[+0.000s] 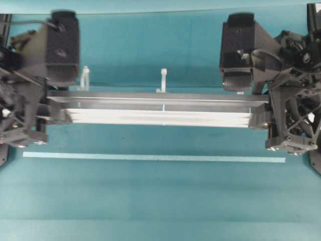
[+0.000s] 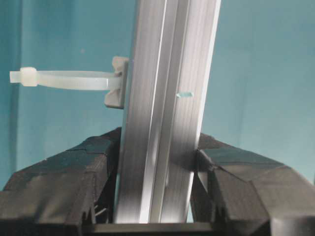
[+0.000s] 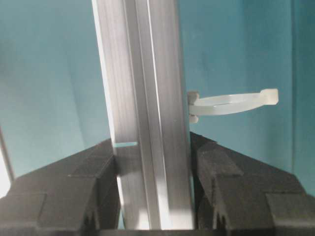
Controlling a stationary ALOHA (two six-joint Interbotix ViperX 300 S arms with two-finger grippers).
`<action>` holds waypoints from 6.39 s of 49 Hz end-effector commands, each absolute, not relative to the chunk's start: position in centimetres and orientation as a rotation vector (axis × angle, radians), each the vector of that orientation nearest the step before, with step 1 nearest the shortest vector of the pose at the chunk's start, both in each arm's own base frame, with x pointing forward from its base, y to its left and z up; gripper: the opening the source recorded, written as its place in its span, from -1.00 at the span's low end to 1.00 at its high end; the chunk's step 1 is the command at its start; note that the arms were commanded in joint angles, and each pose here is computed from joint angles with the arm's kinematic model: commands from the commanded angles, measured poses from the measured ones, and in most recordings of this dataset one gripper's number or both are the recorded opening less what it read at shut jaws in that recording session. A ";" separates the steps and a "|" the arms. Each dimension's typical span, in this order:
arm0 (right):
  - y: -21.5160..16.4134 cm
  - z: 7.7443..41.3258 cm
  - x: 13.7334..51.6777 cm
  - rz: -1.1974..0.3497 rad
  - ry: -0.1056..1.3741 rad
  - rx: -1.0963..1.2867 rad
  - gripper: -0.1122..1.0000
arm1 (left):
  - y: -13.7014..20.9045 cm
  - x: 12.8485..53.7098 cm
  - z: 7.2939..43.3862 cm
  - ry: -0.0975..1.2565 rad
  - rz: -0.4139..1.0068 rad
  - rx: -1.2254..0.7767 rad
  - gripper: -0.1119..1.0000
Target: Lift the large metal rail with both hands.
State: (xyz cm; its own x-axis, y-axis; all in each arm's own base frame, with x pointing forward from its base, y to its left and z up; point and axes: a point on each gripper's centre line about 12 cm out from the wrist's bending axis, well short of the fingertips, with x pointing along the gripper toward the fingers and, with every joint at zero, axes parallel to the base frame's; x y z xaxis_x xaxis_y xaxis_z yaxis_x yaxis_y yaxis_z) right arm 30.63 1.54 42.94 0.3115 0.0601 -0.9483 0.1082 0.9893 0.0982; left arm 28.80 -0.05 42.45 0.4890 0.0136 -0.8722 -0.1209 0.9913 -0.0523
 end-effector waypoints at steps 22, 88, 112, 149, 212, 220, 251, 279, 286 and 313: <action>2.0 47.1 31.9 -0.018 1.152 0.158 -0.11 | 0.3 29.5 47.0 1.054 0.109 -0.133 -0.13; 2.2 39.2 32.5 -0.005 1.331 0.113 -0.11 | 0.6 30.0 41.3 1.104 0.122 -0.137 -0.13; 0.5 30.6 32.1 -0.031 1.287 0.084 -0.11 | 2.0 29.2 30.0 1.203 0.162 -0.142 -0.13; 0.3 21.2 32.9 -0.025 1.253 0.066 -0.11 | 2.1 29.1 20.9 1.170 0.157 -0.145 -0.13; 1.4 12.4 33.1 -0.005 1.302 0.056 -0.11 | 0.9 31.3 13.2 1.160 0.137 -0.161 -0.13; 1.4 12.2 33.1 -0.004 1.303 0.053 -0.11 | 0.7 31.3 12.4 1.175 0.134 -0.159 -0.13; 1.2 10.7 32.4 -0.010 1.335 0.056 -0.11 | 0.6 31.4 12.1 1.126 0.117 -0.149 -0.13; 0.2 10.5 32.4 -0.036 1.314 0.076 -0.11 | 0.7 30.7 11.6 1.178 0.121 -0.142 -0.13; 0.3 10.4 32.2 -0.038 1.322 0.089 -0.11 | 0.6 30.7 11.7 1.176 0.126 -0.153 -0.13; 0.2 10.4 32.2 -0.046 1.325 0.099 0.24 | 0.6 30.7 11.6 1.178 0.122 -0.148 -0.02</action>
State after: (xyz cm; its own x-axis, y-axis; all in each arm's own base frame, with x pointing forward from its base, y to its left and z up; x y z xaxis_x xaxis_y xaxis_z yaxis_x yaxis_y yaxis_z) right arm 32.17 0.40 10.61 0.2507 0.0264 -0.9677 0.0796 0.9957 0.0478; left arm 30.55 0.40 11.21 0.3628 0.0171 -0.9317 -0.1453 0.9886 -0.0385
